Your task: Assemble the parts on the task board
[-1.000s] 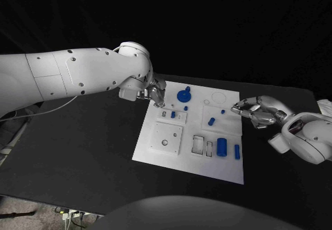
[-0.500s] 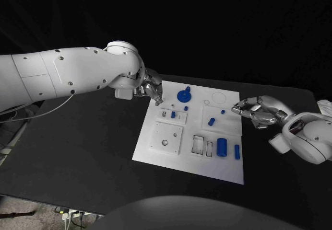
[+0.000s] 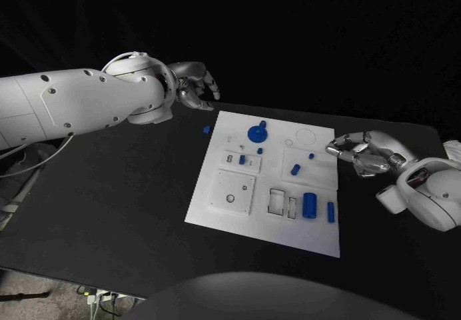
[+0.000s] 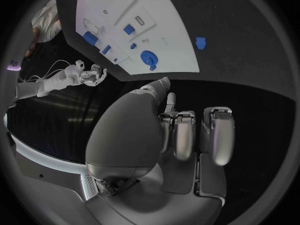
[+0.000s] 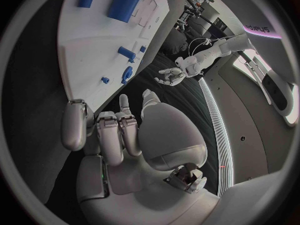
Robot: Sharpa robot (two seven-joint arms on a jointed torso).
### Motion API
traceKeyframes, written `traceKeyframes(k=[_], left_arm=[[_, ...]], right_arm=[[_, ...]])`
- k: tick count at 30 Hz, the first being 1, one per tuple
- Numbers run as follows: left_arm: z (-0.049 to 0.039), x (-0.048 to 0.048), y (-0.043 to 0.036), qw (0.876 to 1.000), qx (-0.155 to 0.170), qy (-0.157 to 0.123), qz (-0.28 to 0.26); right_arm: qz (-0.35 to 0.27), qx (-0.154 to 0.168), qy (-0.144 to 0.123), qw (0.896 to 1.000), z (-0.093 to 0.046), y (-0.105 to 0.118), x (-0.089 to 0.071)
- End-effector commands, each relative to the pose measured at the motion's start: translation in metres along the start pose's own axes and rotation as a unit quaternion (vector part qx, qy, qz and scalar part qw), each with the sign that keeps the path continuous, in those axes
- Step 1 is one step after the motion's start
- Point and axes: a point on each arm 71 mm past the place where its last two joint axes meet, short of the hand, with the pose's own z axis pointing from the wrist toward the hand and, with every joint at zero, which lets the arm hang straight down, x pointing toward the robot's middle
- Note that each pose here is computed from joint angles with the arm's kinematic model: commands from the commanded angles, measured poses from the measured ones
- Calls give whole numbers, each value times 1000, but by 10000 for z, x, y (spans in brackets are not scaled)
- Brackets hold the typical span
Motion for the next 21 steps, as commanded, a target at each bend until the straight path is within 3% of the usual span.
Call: traceKeyframes(k=[1,6,8,11,15,19,21], left_arm=[[-7,-97,31,996,16,-72,42],[14,-75,141,995,-9,-82,57],[40,-22,176,994,-15,-77,80],[66,60,190,990,-7,-74,120],[92,163,197,981,-5,-90,170],[135,259,234,983,-30,-95,154],[171,309,271,987,-57,-80,130]], right_arm=[[1,-19,-5,1000,7,35,4],[2,-17,-1,1000,16,34,15],[3,-16,2,1000,21,33,22],[3,-14,5,1000,23,30,29],[4,-10,11,1000,25,23,39],[5,-5,16,1000,22,11,44],[6,-2,18,1000,21,5,45]])
